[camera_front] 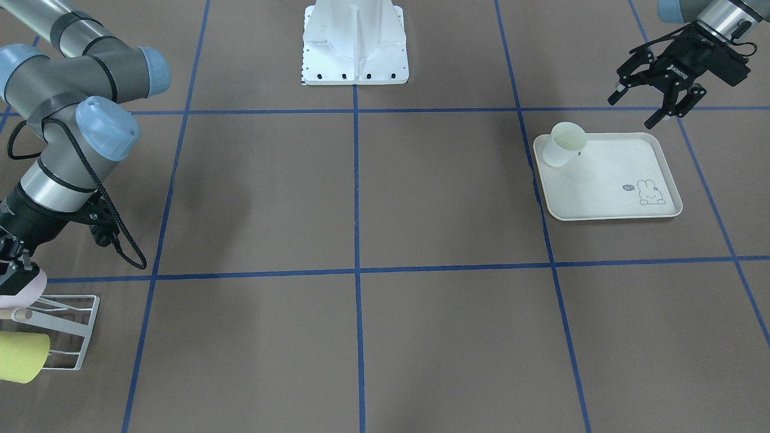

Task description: Transfer IKEA cup to right arm and place on rack

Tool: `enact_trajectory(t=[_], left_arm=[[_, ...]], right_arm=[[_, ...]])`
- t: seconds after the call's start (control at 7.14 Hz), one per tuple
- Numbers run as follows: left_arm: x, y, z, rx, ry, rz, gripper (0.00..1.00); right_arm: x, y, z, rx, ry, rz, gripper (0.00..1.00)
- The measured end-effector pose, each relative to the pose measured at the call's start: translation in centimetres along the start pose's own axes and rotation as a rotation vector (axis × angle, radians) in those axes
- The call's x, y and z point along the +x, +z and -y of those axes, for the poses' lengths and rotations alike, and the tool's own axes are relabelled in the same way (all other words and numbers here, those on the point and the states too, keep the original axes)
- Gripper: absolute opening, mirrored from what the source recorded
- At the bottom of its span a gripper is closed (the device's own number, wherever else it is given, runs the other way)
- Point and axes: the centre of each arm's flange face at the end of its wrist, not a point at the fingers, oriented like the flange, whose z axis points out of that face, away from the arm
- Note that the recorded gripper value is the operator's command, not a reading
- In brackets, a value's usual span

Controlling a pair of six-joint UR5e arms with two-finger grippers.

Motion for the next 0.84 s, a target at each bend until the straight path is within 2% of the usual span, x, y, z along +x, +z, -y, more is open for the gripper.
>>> enact_trajectory(t=[0.28, 0.42, 0.7, 0.84], left_arm=[[0.01, -0.01, 0.00, 0.001, 0.000, 0.000, 1.00], [-0.03, 0.01, -0.01, 0.001, -0.002, 0.001, 1.00], [-0.11, 0.04, -0.04, 0.000, -0.003, 0.002, 1.00], [-0.12, 0.04, -0.04, 0.000, -0.003, 0.002, 1.00]], right_arm=[[-0.13, 0.53, 0.57, -0.003, -0.007, 0.008, 0.54], [-0.09, 0.64, 0.82, -0.003, -0.009, 0.010, 0.69], [0.08, 0.54, 0.93, 0.000, -0.007, 0.007, 0.93], [0.12, 0.50, 0.94, 0.001, -0.006, 0.006, 0.98]])
